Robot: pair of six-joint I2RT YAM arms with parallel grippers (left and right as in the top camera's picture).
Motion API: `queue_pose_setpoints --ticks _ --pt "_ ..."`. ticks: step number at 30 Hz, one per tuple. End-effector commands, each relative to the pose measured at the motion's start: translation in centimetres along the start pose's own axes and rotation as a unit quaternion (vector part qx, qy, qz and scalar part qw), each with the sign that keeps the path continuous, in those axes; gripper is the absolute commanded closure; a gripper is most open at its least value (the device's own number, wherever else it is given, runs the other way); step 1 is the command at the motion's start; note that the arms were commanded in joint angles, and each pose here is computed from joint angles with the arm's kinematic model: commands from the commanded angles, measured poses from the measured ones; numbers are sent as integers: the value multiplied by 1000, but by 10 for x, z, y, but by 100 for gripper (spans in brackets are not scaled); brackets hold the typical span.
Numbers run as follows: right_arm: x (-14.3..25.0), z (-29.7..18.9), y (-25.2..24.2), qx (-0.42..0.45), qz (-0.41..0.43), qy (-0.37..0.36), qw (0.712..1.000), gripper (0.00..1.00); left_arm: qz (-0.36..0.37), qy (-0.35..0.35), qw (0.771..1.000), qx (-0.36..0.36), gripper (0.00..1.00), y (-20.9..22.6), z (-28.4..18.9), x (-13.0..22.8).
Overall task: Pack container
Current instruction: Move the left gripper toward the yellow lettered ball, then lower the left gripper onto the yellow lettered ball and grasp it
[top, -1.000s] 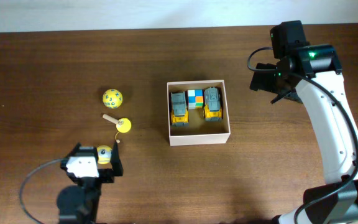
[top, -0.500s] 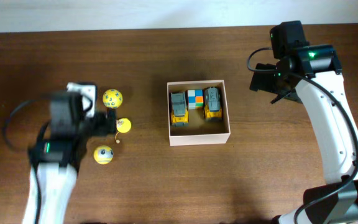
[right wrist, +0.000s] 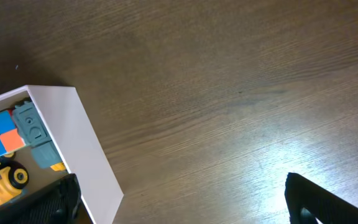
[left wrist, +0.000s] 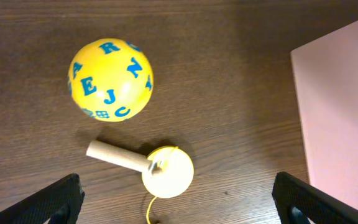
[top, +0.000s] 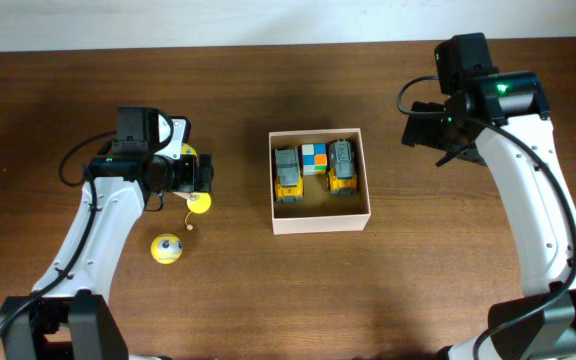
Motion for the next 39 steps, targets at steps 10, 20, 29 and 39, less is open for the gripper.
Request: queue_pose_setpoints --ticks 10,20,29,39 --pt "-4 -9 -5 5 5 -16 1000 1 32 -72 996 -38 1 11 -7 -38" --pt "-4 -9 -5 5 5 -16 1000 1 74 -92 989 -92 1 32 22 -56" --pt "-4 -9 -5 5 5 -16 1000 1 71 -57 992 -90 1 40 67 -42" --pt "-4 -9 -5 5 5 -16 1000 1 40 -50 993 -95 1 46 91 -37"
Point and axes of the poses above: each gripper's point midway between its finger pads, its own z axis out along the fingers, its own y axis along the line the jaws close on, x = y × z, the point moved 1 cm from there along -z, back along the fingers, and after that the axes turned 4 degrees about -z, right-handed, at the moved point
